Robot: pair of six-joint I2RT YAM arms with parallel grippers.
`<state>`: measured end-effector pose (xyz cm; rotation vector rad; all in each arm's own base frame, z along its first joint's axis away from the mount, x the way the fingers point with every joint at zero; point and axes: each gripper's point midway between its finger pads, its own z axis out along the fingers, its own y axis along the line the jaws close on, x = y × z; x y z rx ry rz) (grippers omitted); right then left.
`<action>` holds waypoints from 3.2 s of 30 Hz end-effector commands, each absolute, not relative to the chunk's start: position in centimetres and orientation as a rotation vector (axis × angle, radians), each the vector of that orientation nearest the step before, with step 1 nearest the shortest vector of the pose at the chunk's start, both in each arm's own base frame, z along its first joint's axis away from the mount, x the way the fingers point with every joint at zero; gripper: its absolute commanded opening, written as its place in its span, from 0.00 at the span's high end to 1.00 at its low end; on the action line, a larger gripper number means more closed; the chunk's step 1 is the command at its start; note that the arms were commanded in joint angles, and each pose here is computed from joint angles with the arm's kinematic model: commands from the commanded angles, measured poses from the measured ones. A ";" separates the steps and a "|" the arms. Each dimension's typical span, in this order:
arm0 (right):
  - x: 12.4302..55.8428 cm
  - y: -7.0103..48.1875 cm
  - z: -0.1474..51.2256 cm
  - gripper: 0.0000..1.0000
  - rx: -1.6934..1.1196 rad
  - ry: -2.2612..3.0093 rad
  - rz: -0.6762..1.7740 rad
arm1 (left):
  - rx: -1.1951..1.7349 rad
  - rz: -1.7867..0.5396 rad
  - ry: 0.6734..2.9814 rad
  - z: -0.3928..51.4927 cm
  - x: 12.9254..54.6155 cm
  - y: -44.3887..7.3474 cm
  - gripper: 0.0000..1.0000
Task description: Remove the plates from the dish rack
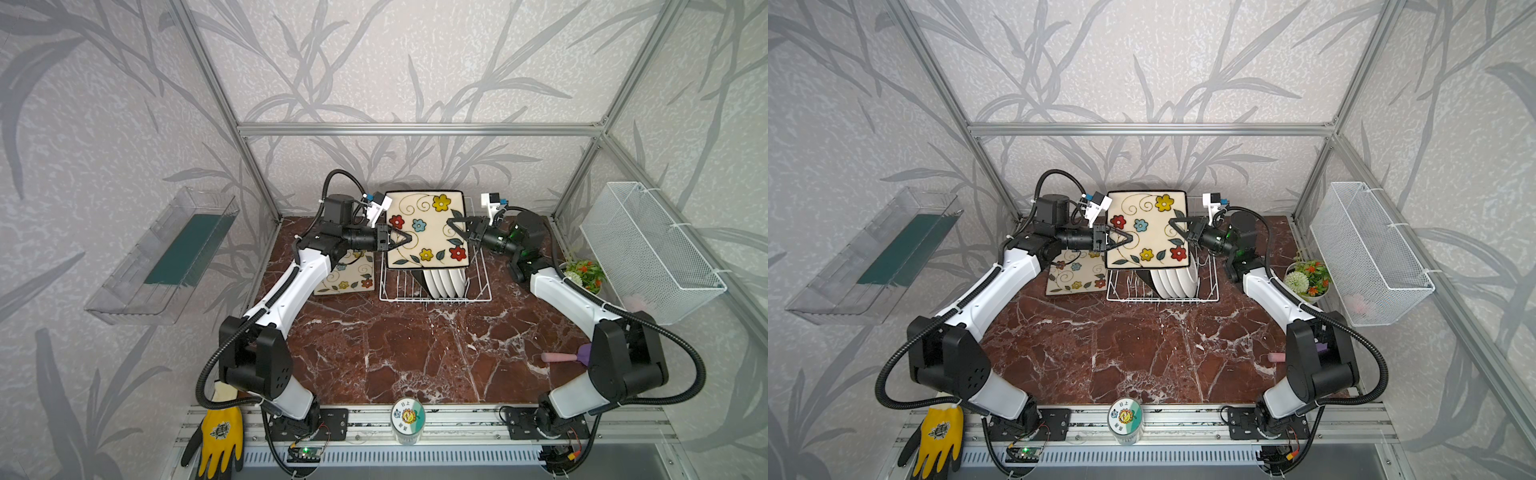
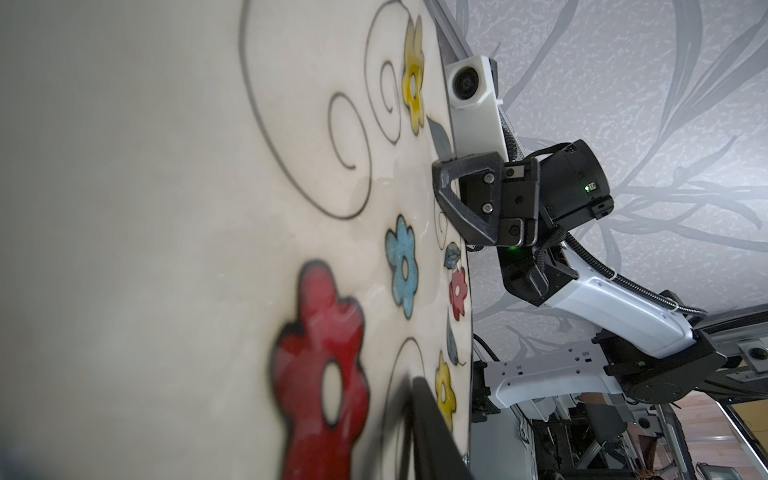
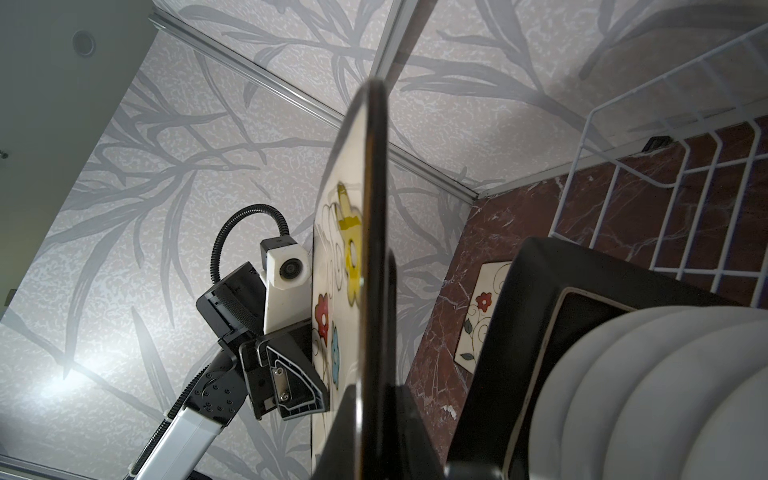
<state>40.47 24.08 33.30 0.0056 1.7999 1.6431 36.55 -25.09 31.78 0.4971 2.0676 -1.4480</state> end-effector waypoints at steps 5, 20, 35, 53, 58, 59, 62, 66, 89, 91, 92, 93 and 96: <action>39.9 24.4 36.0 0.95 -0.060 1.699 1.650 | 0.494 -1.464 1.993 33.9 37.6 -25.6 1.00; 40.2 24.2 35.4 0.77 -0.025 1.736 1.630 | 0.467 -1.605 1.911 36.6 37.9 -26.2 1.00; 40.6 24.3 35.0 0.65 -0.005 1.750 1.641 | 0.430 -1.582 1.886 38.1 38.2 -25.9 1.00; 40.2 24.1 35.0 0.08 0.014 1.810 1.594 | 0.443 -1.584 1.836 40.2 37.7 -25.6 1.00; 39.9 23.8 35.0 0.01 -0.005 1.834 1.536 | 0.435 -1.570 1.829 40.9 37.8 -25.3 1.00; 39.7 23.7 35.0 0.01 -0.012 1.838 1.521 | 0.435 -1.563 1.826 41.0 37.8 -25.2 1.00; 39.2 23.2 35.2 0.01 -0.033 1.859 1.449 | 0.437 -1.529 1.836 41.3 37.8 -25.0 1.00; 38.3 22.5 35.4 0.01 -0.074 1.884 1.354 | 0.444 -1.468 1.864 41.3 37.8 -24.6 1.00; 31.1 23.2 34.5 0.01 -0.484 1.932 1.020 | 0.258 -1.096 1.891 44.1 38.5 -12.0 1.00; 30.7 23.5 34.5 0.01 -0.508 1.931 0.981 | 0.247 -1.062 1.907 43.6 38.3 -10.9 1.00; 30.6 23.8 34.5 0.01 -0.526 1.927 0.959 | 0.239 -1.032 1.926 43.1 38.2 -10.4 1.00; 30.4 24.0 34.4 0.01 -0.540 1.925 0.941 | 0.230 -1.006 1.945 42.6 38.1 -10.0 1.00; 30.0 24.6 34.2 0.01 -0.582 1.928 0.879 | 0.191 -0.930 2.011 40.8 38.1 -8.6 1.00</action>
